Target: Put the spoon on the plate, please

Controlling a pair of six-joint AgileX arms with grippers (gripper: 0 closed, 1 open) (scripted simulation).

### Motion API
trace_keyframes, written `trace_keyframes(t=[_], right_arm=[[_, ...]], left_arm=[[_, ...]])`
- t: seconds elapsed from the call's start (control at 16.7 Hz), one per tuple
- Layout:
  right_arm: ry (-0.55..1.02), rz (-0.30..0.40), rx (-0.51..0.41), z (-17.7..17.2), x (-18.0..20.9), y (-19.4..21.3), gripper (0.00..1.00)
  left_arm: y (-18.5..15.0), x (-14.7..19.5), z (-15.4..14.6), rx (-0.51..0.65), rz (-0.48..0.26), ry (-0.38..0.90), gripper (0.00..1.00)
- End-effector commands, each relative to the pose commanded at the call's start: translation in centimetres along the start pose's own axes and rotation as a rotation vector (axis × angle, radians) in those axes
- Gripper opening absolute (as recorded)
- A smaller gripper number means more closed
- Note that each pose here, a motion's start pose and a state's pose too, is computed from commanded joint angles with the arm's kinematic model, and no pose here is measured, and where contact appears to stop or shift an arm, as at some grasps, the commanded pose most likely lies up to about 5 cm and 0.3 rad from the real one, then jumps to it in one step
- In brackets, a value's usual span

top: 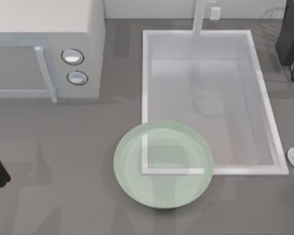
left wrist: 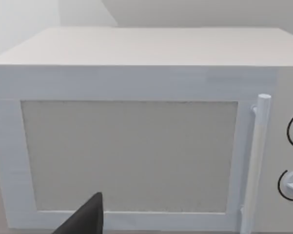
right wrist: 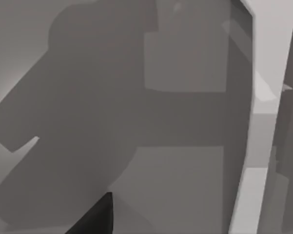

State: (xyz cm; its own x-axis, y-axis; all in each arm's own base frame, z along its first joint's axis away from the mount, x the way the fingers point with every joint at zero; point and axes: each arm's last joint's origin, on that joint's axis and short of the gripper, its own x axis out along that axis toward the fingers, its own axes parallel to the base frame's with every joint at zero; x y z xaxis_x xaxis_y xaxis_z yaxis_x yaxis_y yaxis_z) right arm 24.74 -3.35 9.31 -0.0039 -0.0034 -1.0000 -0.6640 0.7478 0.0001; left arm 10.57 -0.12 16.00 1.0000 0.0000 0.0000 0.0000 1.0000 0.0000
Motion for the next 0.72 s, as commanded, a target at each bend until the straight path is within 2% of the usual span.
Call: trace_keyframes(t=[0.06, 0.72], right_arm=[[0.0, 0.0, 0.0, 0.0, 0.0, 0.0, 1.0], [0.0, 0.0, 0.0, 0.0, 0.0, 0.0, 0.17]], left_arm=[[0.0, 0.0, 0.0, 0.0, 0.0, 0.0, 1.0], [0.0, 0.0, 0.0, 0.0, 0.0, 0.0, 1.0]])
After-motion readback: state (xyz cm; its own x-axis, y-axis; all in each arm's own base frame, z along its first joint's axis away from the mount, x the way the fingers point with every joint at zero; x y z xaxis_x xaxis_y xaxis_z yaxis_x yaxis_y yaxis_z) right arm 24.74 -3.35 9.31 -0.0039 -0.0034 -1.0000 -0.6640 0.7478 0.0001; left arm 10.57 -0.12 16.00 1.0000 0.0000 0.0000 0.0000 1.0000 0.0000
